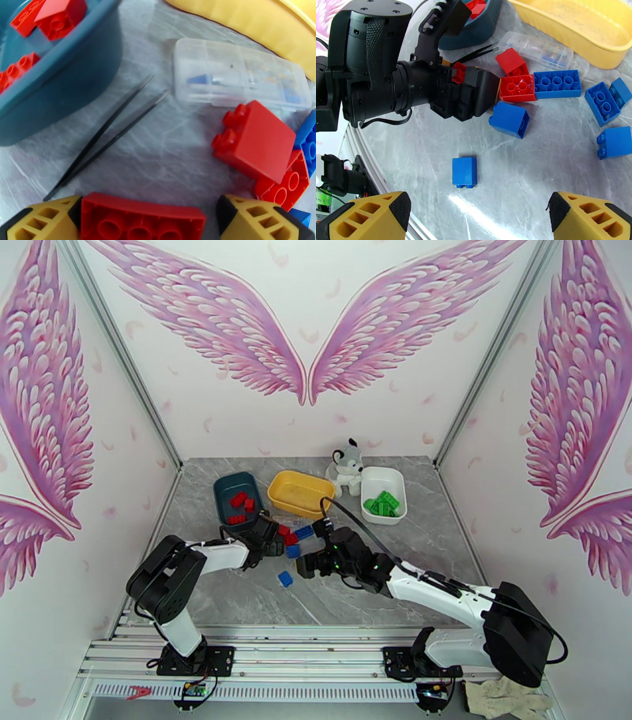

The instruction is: Sort the legos into containers by color

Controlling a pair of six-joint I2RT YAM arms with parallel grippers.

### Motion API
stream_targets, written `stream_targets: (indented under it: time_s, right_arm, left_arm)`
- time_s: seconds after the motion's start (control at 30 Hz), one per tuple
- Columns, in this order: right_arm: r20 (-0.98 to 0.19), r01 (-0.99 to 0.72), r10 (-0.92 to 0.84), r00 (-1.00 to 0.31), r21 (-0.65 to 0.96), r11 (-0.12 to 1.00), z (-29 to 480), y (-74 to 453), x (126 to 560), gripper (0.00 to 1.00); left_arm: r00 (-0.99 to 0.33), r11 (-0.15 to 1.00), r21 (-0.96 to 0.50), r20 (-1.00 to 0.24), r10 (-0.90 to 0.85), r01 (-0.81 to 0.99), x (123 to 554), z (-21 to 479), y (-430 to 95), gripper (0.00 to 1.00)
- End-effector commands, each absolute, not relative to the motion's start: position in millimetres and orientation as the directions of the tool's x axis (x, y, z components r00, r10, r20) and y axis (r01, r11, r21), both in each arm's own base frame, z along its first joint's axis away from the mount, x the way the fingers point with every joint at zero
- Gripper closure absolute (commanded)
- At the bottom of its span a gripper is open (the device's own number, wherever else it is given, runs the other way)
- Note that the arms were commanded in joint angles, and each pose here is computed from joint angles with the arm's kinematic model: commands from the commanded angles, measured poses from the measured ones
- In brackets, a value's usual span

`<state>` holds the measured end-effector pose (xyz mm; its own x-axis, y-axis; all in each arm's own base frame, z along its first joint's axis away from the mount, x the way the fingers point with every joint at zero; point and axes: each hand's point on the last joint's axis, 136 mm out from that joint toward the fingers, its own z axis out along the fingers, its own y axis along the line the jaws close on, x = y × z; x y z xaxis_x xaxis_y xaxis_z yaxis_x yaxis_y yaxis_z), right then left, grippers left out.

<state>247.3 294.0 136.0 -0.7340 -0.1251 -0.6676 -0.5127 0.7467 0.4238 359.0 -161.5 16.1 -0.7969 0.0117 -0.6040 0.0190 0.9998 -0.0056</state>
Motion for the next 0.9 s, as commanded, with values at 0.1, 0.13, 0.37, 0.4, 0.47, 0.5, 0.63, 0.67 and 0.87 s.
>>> stream_targets:
  time_s: [0.1,0.13,0.37,0.4,0.47,0.5,0.63,0.67,0.87]
  right_arm:
    - [-0.687,-0.51,-0.107,-0.718,0.417,0.752,148.7,291.2,254.6,0.02]
    - [-0.686,-0.511,-0.108,-0.719,0.416,0.752,148.1,291.5,254.3,0.02]
    - [-0.684,-0.508,-0.109,-0.722,0.416,0.754,146.6,290.8,254.7,0.02]
    - [-0.686,-0.509,-0.108,-0.72,0.416,0.753,147.8,291.4,255.3,0.02]
    - [-0.686,-0.511,-0.108,-0.72,0.417,0.751,147.4,291.7,255.3,0.02]
    - [-0.686,-0.512,-0.108,-0.72,0.42,0.749,147.5,292.1,255.1,0.02]
    - [-0.688,-0.522,-0.107,-0.717,0.43,0.737,148.6,295.1,255.1,0.02]
    - [-0.691,-0.525,-0.106,-0.715,0.431,0.734,149.5,295.9,255.3,0.02]
    - [-0.687,-0.527,-0.104,-0.719,0.441,0.726,148.6,297.3,254.3,0.02]
  left_arm:
    - [-0.806,0.998,0.04,-0.588,0.069,0.057,359.2,15.4,-164.8,0.2]
    - [-0.806,0.997,0.042,-0.588,0.074,0.061,358.0,15.6,-165.6,0.22]
    - [-0.79,0.997,0.008,-0.61,0.07,0.082,348.9,30.0,-173.4,0.32]
    - [-0.786,0.996,-0.003,-0.615,0.064,0.084,347.0,34.1,-174.0,0.32]
    - [-0.772,0.996,-0.033,-0.634,0.045,0.086,344.6,46.0,-175.4,0.33]
    - [-0.764,0.995,-0.047,-0.644,0.034,0.084,343.6,52.6,-175.1,0.33]
    - [-0.727,0.993,-0.088,-0.686,-0.002,0.08,343.3,83.9,-172.5,0.34]
    - [-0.719,0.993,-0.091,-0.695,-0.01,0.074,344.3,90.0,-170.3,0.34]
    - [-0.667,0.992,-0.128,-0.737,-0.108,-0.019,370.0,129.7,-138.3,0.34]
